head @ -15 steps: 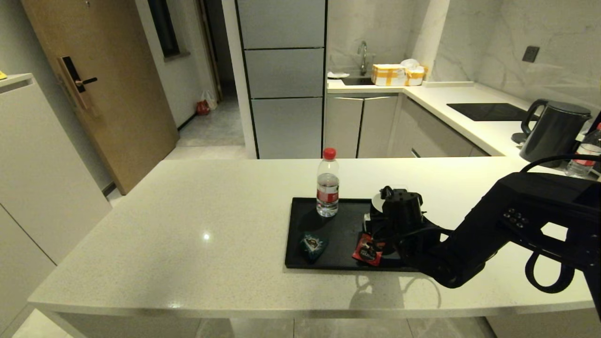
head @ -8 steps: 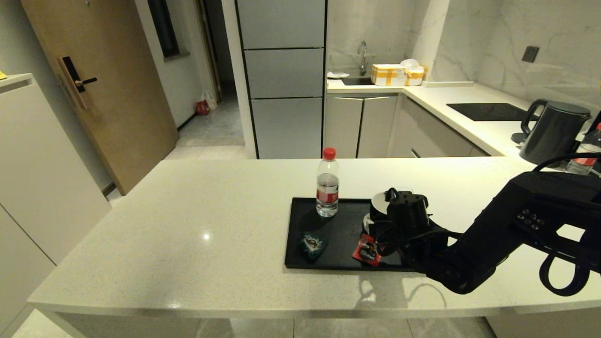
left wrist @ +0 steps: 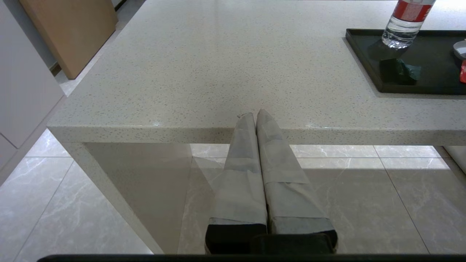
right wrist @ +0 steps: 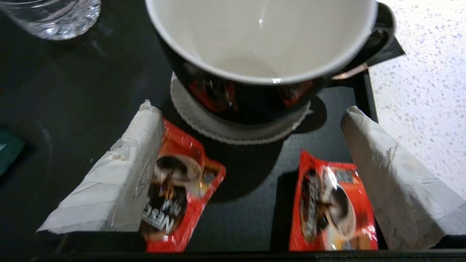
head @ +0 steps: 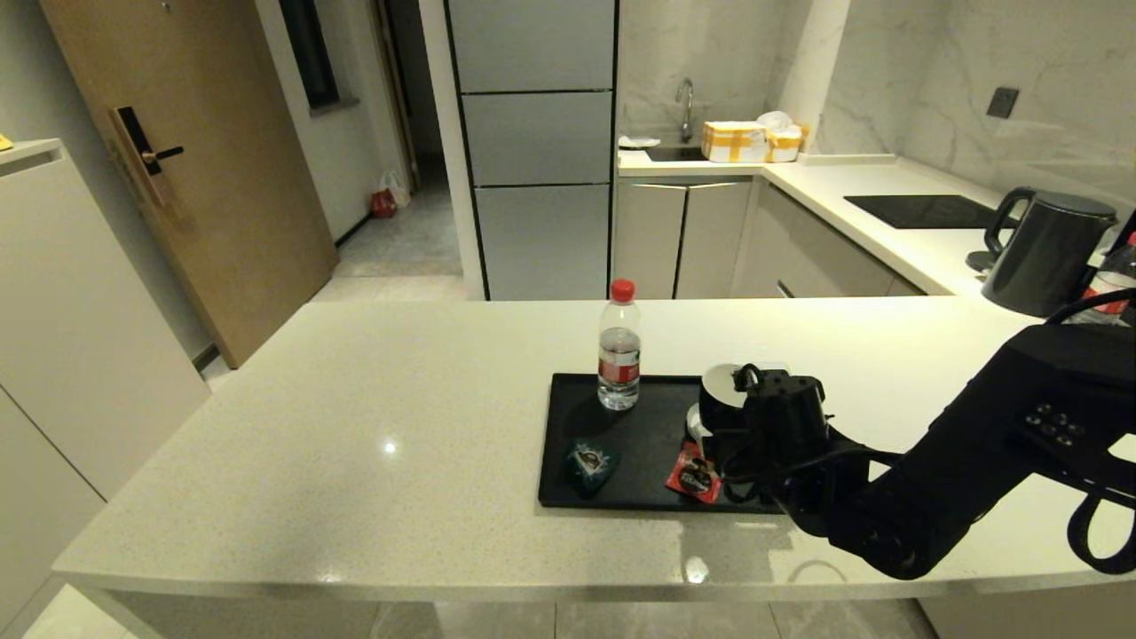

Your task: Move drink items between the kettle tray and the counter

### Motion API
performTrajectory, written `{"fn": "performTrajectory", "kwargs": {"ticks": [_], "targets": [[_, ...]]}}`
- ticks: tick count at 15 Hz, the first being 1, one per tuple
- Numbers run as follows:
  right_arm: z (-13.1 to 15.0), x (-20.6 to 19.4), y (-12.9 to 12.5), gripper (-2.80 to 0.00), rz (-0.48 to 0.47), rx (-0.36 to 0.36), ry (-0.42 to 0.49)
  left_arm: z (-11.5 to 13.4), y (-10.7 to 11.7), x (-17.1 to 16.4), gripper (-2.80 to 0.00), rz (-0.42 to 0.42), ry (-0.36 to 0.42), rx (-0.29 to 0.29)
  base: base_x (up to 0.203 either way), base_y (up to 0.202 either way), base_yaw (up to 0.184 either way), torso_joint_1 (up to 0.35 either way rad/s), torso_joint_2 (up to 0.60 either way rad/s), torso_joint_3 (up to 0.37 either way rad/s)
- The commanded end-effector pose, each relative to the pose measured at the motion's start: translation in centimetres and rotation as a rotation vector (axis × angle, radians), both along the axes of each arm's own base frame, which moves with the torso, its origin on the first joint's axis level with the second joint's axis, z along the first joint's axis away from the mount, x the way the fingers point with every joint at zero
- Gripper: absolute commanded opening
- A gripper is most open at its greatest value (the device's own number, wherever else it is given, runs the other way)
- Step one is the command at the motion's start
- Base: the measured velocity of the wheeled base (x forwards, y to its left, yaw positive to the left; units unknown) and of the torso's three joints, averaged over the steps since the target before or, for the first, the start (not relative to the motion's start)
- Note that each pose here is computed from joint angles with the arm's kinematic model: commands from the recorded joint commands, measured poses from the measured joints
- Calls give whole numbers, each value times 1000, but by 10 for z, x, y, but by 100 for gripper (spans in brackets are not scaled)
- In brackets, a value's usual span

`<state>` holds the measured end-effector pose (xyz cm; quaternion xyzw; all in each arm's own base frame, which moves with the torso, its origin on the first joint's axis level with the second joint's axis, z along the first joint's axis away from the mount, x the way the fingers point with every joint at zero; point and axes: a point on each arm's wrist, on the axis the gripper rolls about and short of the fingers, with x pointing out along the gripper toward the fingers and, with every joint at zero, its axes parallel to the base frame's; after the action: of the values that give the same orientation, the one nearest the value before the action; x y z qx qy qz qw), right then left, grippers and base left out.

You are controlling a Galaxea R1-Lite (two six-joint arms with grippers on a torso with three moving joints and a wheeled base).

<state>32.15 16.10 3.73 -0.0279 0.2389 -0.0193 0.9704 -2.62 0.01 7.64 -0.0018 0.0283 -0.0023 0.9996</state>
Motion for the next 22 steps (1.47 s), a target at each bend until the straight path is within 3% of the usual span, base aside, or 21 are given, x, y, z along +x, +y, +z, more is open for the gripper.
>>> {"fn": "performTrajectory", "kwargs": {"ticks": [1,4,12,13,17,22], "targets": [[10,-8,-3,0,10,13,-12,0,0,0,-280,-1,2,-1,0,0,0,0,0,0],[16,-19,-7,0,31,21,-4,0,0,0,-280,0,2,-1,0,0,0,0,0,0],[77,-53,-35,0,-7,85,-125,0,0,0,-280,0,2,-1,0,0,0,0,0,0],[85,-54,-43,-280,-30,90,-137,0,0,0,-280,0,2,-1,0,0,0,0,0,0],[134,-79,-70,-280,-105,116,-229,0,0,0,-280,0,2,-1,0,0,0,0,0,0],[203,-177,-126,-280,-195,112,-396,0,0,0,-280,-1,2,-1,0,0,0,0,0,0]]}}
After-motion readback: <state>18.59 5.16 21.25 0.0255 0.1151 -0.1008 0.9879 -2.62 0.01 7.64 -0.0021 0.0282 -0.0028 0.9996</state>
